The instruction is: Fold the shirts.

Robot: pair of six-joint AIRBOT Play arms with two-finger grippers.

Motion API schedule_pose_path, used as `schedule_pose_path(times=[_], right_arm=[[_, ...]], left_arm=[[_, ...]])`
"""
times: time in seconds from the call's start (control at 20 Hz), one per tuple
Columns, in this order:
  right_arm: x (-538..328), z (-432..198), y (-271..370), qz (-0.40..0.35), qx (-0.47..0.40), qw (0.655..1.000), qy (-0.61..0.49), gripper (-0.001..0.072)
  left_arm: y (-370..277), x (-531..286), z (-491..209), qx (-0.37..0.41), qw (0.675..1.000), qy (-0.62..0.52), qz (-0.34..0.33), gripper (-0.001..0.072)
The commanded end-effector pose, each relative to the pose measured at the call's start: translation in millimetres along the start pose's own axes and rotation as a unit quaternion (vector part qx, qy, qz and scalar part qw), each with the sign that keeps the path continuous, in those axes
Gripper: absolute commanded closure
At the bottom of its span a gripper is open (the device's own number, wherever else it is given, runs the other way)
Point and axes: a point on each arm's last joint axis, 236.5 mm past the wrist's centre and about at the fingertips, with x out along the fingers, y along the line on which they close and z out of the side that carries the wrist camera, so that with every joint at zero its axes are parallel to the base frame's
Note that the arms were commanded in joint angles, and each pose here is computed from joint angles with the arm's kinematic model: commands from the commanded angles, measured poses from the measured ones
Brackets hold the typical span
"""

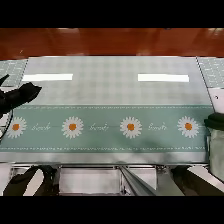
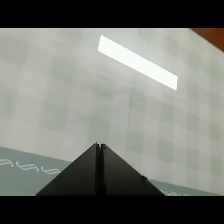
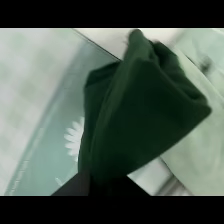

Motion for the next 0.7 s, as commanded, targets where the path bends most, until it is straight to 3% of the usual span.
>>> schedule_pose_path(times=[0.0, 0.2, 0.25, 0.3, 0.35, 0.5, 0.6, 0.65], right_arm=[[11.2, -64.6, -76.0, -0.104, 0.11, 0.988, 0.039, 0.0687], [41.8, -126.6, -108.9, -0.176, 0.112, 0.97, 0.126, 0.0686], [46.2, -138.1, -118.9, -0.2, 0.111, 0.962, 0.148, 0.0639], [50.4, -148.3, -126.4, -0.219, 0.111, 0.955, 0.168, 0.0421], [55.0, -153.7, -127.7, -0.22, 0.109, 0.953, 0.18, 0.0302], [61.6, -152.4, -130.6, -0.22, 0.108, 0.952, 0.185, 0.0301], [73.3, -139.8, -115.1, -0.178, 0.112, 0.961, 0.181, 0.0314], [82.9, -125.1, -92.7, -0.123, 0.107, 0.972, 0.17, 0.0399]], left_arm=[[6.6, -0.7, 20.4, 0.0, 0.999, -0.043, 0.014, 0.069], [13.3, 3.6, 26.6, -0.004, 0.998, -0.055, 0.023, 0.069], [14.4, 5.3, 25.4, -0.005, 0.998, -0.052, 0.024, 0.0691], [15.9, 7.2, 24.2, -0.007, 0.998, -0.049, 0.025, 0.0691], [17.6, 9.2, 23.2, -0.008, 0.999, -0.046, 0.026, 0.069], [24.2, 14.1, 25.8, -0.013, 0.998, -0.051, 0.034, 0.069], [26.9, 13.5, 35.9, -0.012, 0.997, -0.069, 0.04, 0.069], [24.4, 10.8, 44.7, -0.009, 0.996, -0.08, 0.039, 0.069]])
